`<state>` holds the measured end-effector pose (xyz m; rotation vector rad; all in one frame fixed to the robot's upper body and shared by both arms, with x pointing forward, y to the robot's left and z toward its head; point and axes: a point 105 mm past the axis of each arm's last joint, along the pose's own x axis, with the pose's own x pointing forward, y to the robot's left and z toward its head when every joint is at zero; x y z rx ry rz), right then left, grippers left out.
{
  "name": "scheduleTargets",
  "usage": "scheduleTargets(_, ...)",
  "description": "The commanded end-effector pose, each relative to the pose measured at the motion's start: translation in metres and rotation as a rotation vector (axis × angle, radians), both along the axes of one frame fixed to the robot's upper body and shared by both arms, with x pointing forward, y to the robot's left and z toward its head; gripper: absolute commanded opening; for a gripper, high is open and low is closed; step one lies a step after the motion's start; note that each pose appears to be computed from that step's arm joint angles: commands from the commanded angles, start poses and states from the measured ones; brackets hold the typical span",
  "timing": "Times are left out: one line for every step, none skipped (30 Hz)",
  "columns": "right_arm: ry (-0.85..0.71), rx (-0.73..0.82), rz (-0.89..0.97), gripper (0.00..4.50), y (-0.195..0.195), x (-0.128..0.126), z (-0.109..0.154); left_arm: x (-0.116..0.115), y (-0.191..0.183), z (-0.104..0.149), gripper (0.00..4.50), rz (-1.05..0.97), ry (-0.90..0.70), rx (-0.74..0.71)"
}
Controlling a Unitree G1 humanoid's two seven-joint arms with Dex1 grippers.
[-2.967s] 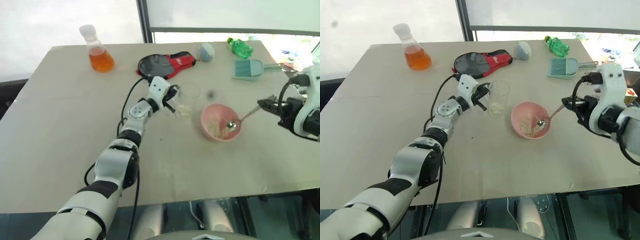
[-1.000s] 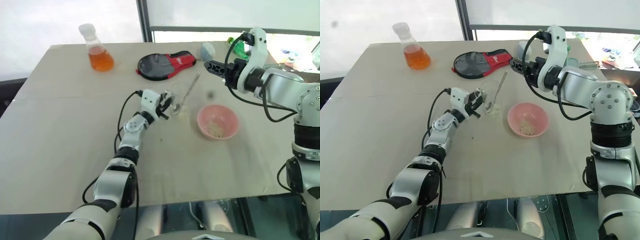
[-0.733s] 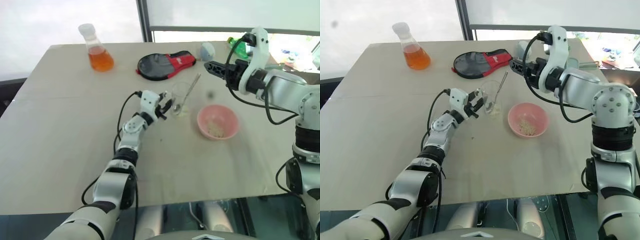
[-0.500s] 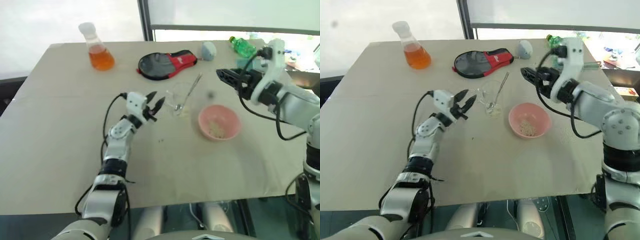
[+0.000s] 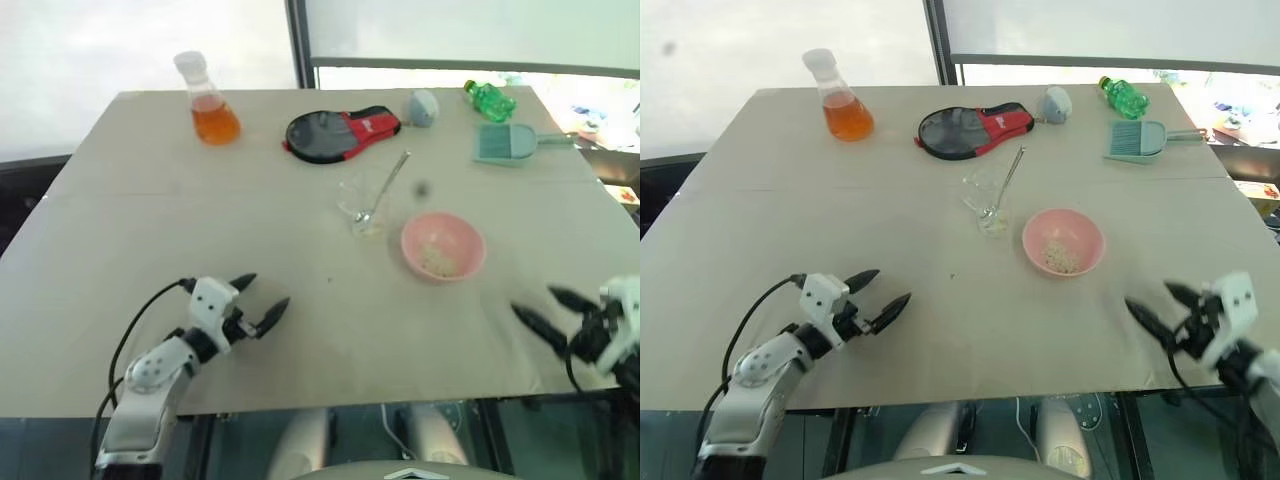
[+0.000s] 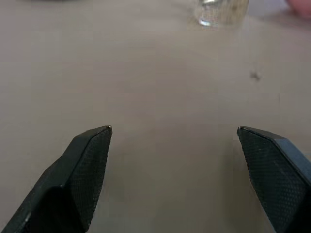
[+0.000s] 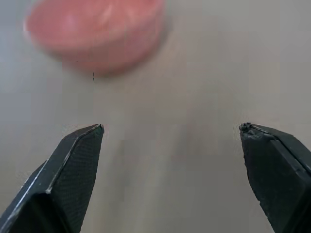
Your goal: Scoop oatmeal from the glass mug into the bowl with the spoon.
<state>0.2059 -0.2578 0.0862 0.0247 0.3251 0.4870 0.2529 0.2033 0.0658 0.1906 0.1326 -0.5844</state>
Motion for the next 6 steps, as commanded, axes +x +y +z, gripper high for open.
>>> scheduleTargets(-0.055,-0.033,0.074,4.5,0.003,-0.004,-0.004,-0.014,-0.014,0.012,4.39,-0.045,-0.014,-0.009)
scheduleTargets(-0.065,-0.055,0.095,4.5,0.005,-0.001,-0.007,-0.018,-0.013,0.008,4.39,-0.036,0.002,-0.008)
scheduleTargets(-0.079,-0.068,0.108,4.5,0.006,0.002,-0.008,-0.021,-0.011,0.006,4.39,-0.025,0.01,0.001)
scheduleTargets(-0.091,-0.076,0.117,4.5,0.006,0.005,-0.008,-0.023,-0.009,0.005,4.39,-0.016,0.015,0.008)
scheduleTargets(-0.106,-0.079,0.124,4.5,0.007,0.009,-0.007,-0.023,-0.007,0.004,4.39,-0.004,0.016,0.014)
scheduleTargets(-0.12,-0.081,0.133,4.5,0.008,0.012,-0.006,-0.023,-0.005,0.004,4.39,0.003,0.014,0.019)
